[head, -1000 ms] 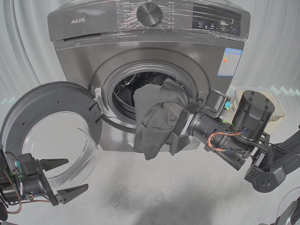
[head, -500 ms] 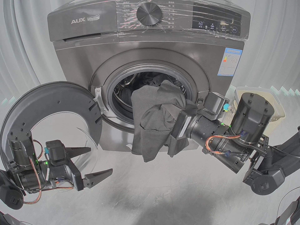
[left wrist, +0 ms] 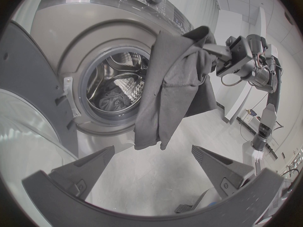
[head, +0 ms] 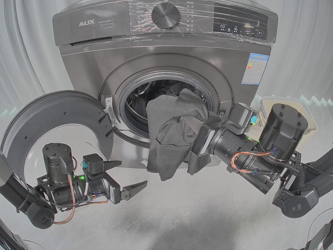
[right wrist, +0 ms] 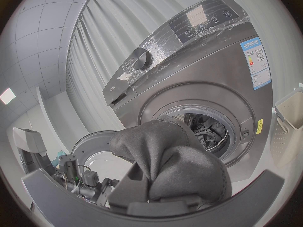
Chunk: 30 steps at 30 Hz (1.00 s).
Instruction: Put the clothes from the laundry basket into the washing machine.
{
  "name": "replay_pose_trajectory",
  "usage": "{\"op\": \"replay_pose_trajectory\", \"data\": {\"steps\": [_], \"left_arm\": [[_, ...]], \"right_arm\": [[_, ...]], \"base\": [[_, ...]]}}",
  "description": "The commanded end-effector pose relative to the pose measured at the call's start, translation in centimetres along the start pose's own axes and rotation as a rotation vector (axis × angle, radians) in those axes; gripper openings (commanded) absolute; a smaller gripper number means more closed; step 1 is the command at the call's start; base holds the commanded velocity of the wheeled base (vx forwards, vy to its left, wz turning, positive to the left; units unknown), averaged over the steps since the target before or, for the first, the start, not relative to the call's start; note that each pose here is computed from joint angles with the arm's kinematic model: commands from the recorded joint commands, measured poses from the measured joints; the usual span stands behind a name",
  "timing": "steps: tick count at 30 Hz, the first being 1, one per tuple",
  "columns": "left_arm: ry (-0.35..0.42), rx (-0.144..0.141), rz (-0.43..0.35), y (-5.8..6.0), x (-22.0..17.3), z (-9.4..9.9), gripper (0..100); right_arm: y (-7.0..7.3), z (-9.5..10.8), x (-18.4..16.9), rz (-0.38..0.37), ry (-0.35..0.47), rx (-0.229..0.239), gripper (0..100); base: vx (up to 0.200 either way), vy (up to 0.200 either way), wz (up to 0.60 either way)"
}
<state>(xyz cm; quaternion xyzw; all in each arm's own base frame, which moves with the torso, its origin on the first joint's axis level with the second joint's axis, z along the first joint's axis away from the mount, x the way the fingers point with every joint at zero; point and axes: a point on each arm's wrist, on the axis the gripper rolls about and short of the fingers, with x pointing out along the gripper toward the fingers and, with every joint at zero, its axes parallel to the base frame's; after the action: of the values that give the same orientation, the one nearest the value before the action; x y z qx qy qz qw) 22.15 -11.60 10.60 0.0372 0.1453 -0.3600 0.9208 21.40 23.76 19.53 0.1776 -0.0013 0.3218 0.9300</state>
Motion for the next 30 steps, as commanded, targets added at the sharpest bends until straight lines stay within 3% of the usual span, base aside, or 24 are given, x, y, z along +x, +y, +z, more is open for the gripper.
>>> {"op": "replay_pose_trajectory", "data": {"steps": [1, 11, 25, 30], "left_arm": [[0.049, -0.016, -0.019, 0.1, 2.0, -1.2, 100], [0.04, -0.013, -0.02, 0.5, 5.3, -2.9, 100], [-0.013, -0.003, 0.047, 1.6, 7.9, -2.9, 100], [-0.033, -0.025, 0.055, 1.9, 8.2, -2.5, 100]], "right_arm": [[0.3, 0.2, -0.2, 0.009, -0.008, 0.004, 0], [0.5, 0.4, -0.3, 0.016, -0.01, 0.005, 0], [0.4, 0.5, -1.6, 0.019, 0.003, -0.004, 0], [-0.1, 0.8, -2.7, 0.013, 0.009, -0.01, 0]], "base": [[0.0, 0.0, 0.0], [0.0, 0.0, 0.0], [0.0, 0.0, 0.0], [0.0, 0.0, 0.0]]}}
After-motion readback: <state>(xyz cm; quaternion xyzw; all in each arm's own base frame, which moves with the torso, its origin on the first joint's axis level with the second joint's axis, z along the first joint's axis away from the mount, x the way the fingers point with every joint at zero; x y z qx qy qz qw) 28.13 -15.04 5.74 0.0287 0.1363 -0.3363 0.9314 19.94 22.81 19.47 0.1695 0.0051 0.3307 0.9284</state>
